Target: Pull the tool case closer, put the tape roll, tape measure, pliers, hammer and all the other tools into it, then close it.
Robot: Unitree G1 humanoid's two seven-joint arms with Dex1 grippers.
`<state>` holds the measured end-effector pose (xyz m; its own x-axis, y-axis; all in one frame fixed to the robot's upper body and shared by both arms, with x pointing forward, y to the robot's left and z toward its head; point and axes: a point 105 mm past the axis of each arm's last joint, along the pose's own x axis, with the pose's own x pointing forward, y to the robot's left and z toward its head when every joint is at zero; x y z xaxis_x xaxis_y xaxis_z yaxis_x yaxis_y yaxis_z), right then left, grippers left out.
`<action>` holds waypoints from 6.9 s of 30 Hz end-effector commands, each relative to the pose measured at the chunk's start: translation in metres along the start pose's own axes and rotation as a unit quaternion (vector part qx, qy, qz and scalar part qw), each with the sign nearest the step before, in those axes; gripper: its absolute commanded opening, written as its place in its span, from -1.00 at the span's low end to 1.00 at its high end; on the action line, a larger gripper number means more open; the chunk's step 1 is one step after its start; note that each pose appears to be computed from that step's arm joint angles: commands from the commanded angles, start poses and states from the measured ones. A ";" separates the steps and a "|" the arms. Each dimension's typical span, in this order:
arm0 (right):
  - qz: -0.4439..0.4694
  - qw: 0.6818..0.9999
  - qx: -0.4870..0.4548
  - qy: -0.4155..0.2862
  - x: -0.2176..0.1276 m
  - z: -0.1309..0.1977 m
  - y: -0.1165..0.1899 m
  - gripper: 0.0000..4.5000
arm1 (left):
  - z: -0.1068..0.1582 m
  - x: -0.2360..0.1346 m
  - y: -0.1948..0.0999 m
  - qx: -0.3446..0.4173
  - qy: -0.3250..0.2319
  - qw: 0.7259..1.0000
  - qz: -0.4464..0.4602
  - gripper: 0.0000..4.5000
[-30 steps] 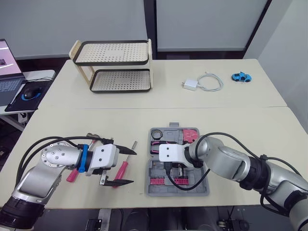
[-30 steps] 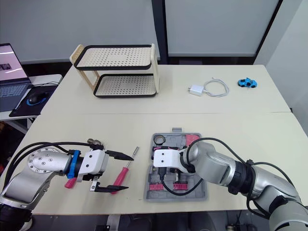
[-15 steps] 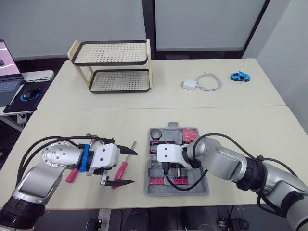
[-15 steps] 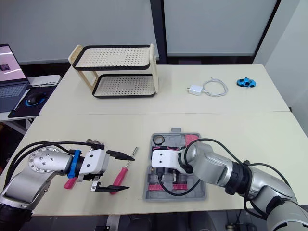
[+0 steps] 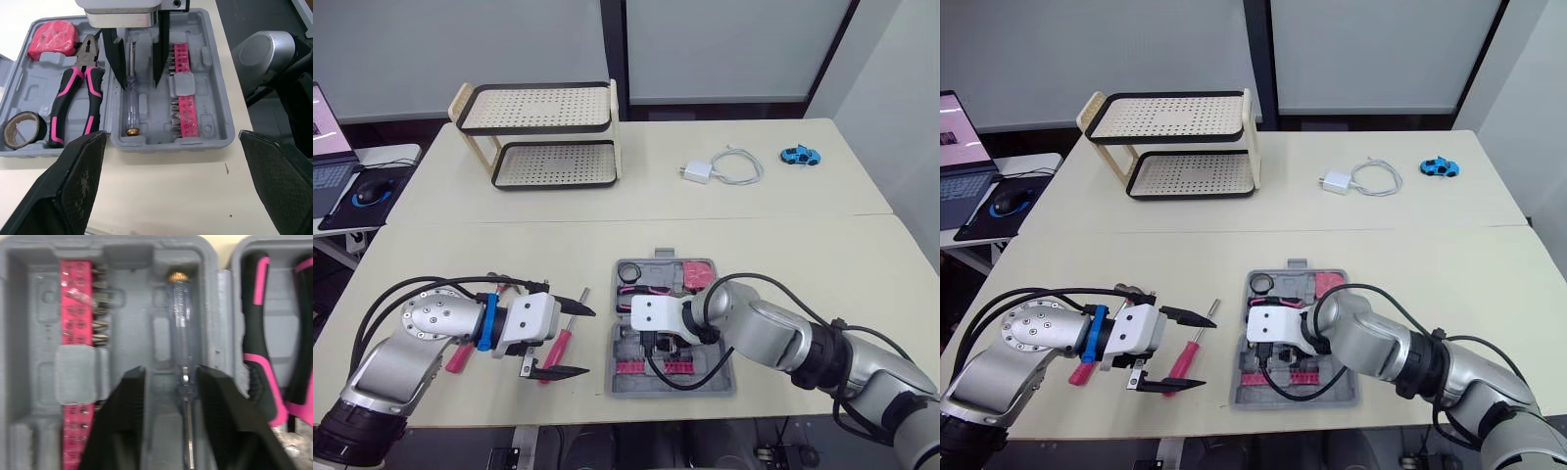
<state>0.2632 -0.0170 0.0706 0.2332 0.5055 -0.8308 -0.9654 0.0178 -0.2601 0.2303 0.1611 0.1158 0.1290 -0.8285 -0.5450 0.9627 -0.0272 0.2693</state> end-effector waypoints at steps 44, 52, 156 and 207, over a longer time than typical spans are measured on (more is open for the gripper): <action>-0.030 0.995 -0.011 -0.089 0.011 -0.030 -0.001 -0.99 | 0.016 0.002 0.002 0.004 -0.035 0.999 0.002 1.00; -0.064 0.973 -0.024 -0.222 -0.042 0.013 -0.009 -0.99 | 0.010 -0.015 0.014 -0.037 -0.047 0.996 0.067 1.00; -0.052 0.960 -0.034 -0.271 -0.175 -0.014 -0.025 1.00 | -0.129 -0.156 0.004 -0.404 0.051 0.801 0.438 1.00; -0.081 0.958 -0.024 -0.273 -0.171 -0.003 -0.022 1.00 | -0.189 -0.077 0.030 -0.405 0.083 0.819 0.398 -0.51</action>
<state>0.2492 -0.1068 0.2054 0.2597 0.8691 -0.4210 -0.9301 0.1078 -0.3511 0.3054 0.3295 0.0309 0.8038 -0.3095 -0.5080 0.3731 0.9275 0.0253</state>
